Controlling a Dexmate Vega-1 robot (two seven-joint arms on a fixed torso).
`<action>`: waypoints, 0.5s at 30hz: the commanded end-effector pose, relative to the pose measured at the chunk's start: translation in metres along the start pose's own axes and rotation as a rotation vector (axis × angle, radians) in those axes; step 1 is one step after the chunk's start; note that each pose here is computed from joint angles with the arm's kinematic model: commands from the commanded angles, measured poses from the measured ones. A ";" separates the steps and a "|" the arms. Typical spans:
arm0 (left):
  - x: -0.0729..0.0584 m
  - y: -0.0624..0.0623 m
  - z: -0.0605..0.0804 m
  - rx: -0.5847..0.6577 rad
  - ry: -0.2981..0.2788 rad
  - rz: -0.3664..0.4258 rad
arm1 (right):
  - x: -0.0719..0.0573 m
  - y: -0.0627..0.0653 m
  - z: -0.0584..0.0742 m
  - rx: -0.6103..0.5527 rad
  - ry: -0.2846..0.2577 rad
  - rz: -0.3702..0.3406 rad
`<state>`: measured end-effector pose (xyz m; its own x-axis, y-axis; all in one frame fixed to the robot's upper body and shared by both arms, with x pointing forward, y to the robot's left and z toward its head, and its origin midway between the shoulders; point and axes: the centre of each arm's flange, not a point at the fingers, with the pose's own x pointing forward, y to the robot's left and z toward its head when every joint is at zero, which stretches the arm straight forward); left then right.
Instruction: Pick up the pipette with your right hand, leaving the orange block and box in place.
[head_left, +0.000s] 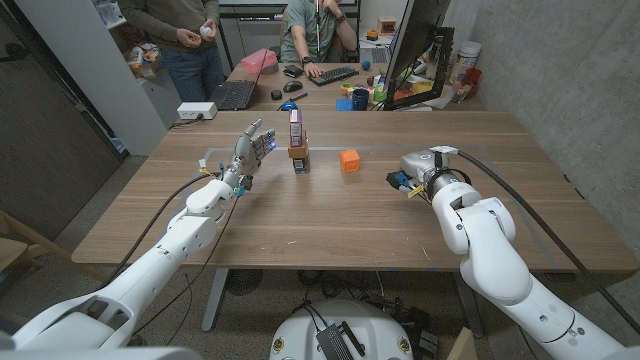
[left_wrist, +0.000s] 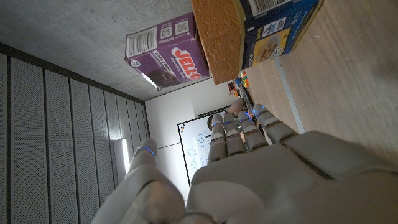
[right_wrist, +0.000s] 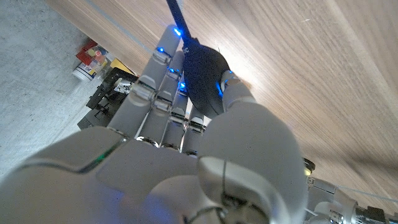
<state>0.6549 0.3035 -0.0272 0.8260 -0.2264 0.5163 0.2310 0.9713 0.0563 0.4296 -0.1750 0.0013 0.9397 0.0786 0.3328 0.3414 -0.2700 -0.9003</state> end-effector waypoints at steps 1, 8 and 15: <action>-0.004 0.003 0.002 0.011 0.003 0.008 | -0.016 -0.044 -0.011 0.021 -0.033 -0.004; -0.004 0.003 0.003 0.011 0.001 0.009 | -0.022 -0.065 -0.010 0.004 -0.037 -0.030; -0.005 0.004 0.006 0.006 -0.008 0.018 | -0.026 -0.081 -0.015 0.005 -0.027 -0.023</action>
<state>0.6512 0.3068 -0.0264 0.8281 -0.2176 0.5167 0.2190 0.9739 0.0592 0.3962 -0.1707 0.0455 0.9340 0.1138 0.3385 0.3568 -0.2584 -0.8977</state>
